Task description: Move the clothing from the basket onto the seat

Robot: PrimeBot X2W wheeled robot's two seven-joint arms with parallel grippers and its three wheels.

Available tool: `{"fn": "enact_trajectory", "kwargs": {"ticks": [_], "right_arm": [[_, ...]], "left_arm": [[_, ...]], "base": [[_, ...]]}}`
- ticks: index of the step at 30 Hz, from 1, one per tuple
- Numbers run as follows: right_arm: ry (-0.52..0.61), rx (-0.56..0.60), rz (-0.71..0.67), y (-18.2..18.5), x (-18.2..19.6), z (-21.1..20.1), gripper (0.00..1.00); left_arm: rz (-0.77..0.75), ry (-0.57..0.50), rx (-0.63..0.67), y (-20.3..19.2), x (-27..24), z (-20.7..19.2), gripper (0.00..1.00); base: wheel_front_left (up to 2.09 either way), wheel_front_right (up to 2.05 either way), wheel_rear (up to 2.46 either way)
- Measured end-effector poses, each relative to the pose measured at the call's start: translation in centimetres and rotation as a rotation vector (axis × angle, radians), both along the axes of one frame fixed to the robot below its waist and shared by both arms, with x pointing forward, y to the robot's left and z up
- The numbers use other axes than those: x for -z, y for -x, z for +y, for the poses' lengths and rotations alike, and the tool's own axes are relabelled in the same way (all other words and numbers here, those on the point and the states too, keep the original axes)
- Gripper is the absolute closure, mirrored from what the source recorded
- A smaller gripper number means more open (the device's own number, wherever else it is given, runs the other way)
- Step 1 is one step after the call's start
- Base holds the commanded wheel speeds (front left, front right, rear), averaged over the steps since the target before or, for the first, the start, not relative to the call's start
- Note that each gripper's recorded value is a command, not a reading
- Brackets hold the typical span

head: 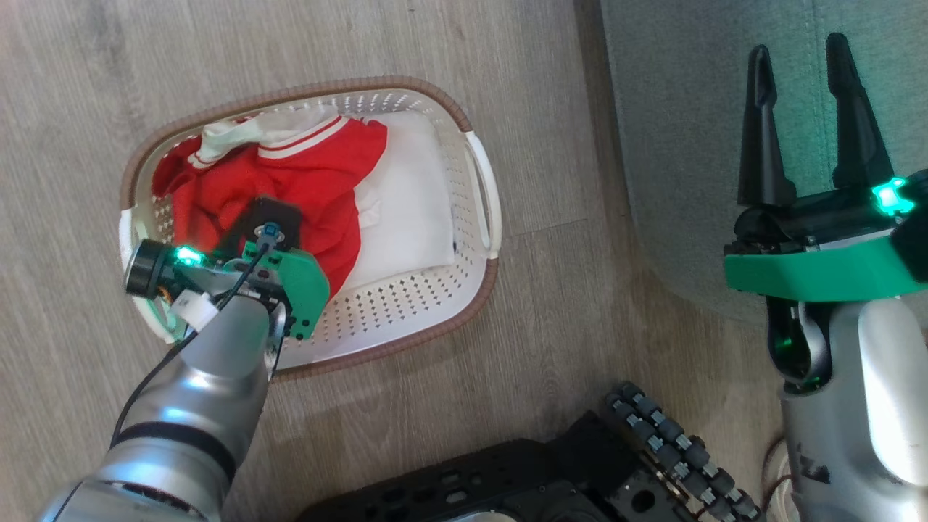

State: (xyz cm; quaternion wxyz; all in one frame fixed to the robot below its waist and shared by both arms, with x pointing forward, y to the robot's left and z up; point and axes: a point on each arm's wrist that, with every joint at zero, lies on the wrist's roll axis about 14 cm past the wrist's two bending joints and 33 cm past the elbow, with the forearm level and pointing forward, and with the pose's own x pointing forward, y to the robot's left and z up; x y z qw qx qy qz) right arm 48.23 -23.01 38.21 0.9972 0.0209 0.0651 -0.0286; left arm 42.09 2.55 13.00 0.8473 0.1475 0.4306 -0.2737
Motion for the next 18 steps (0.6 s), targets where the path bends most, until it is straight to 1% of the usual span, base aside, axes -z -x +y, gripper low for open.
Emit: {"fn": "enact_trajectory", "kwargs": {"ticks": [1,3,12,16,18], "right_arm": [[0.001,0.001,0.001,0.0,0.0,0.0,0.0],[0.003,0.003,0.001,0.1,-0.1,-0.1,0.0],[0.001,0.008,-0.016,0.3,-1.2,-0.2,0.0],[-0.002,-0.001,-0.034,0.4,-2.2,0.1,0.0],[-0.005,-0.006,-0.047,0.5,-2.9,0.4,0.0]], "left_arm": [[0.004,0.0,-0.003,0.1,0.1,0.0,0.67],[0.008,-0.001,-0.013,0.1,0.1,0.0,1.0],[-0.022,0.01,-0.033,-0.7,-1.6,0.1,1.0],[-0.053,0.04,-0.049,-0.9,-3.6,0.1,1.0],[-0.06,0.072,-0.067,-0.7,-4.8,0.0,1.0]], "base": [[0.0,0.0,0.0],[0.0,0.0,0.0],[0.0,0.0,0.0],[0.0,0.0,0.0],[0.0,0.0,0.0]]}}
